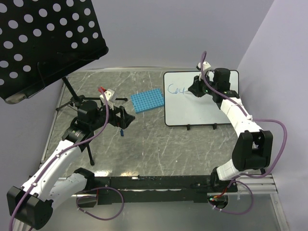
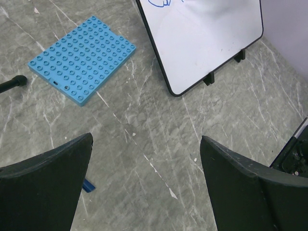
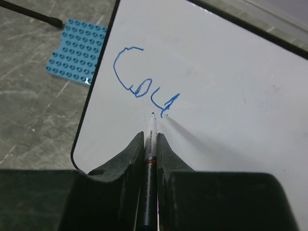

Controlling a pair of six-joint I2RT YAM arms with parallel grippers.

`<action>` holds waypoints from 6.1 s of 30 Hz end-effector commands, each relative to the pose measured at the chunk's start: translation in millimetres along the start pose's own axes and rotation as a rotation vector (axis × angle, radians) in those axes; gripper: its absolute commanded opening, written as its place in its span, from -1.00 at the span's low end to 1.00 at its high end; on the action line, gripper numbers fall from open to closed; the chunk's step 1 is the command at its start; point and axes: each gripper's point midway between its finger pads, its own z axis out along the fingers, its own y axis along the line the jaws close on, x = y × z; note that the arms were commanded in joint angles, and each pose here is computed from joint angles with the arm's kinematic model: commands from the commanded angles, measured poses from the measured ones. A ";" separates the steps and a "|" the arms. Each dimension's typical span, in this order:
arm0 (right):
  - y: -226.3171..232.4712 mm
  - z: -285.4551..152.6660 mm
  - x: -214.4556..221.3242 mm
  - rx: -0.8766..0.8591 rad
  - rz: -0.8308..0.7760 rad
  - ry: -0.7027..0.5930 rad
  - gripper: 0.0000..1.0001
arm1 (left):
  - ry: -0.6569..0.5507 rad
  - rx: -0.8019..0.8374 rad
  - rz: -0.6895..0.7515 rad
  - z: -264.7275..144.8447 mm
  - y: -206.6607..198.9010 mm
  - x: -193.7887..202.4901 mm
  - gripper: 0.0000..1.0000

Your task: Write a sentence on the whiteboard

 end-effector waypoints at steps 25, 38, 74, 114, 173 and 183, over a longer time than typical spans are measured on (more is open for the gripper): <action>4.5 -22.9 -36.9 -0.003 -0.071 -0.158 -1.00 | -0.047 0.019 0.021 -6.6 -6.0 -12.8 0.93; 3.0 -23.2 -35.5 0.002 -0.073 -0.158 -1.00 | -0.046 0.019 0.021 -6.5 -5.8 -12.1 0.93; -0.7 -24.7 -37.9 0.002 -0.154 -0.146 -1.00 | -0.046 0.017 0.022 -6.5 -5.5 -12.2 0.94; -16.0 0.5 -38.5 0.118 -0.269 -0.104 -1.00 | -0.035 0.014 0.019 -3.9 -3.6 -9.5 0.94; -8.7 13.6 1.4 0.050 -0.225 0.034 -1.00 | -0.053 0.014 0.027 -8.1 -5.5 -13.7 0.94; -12.3 14.1 -2.4 0.071 -0.219 0.023 -1.00 | -0.048 0.014 0.026 -7.1 -5.2 -12.6 0.93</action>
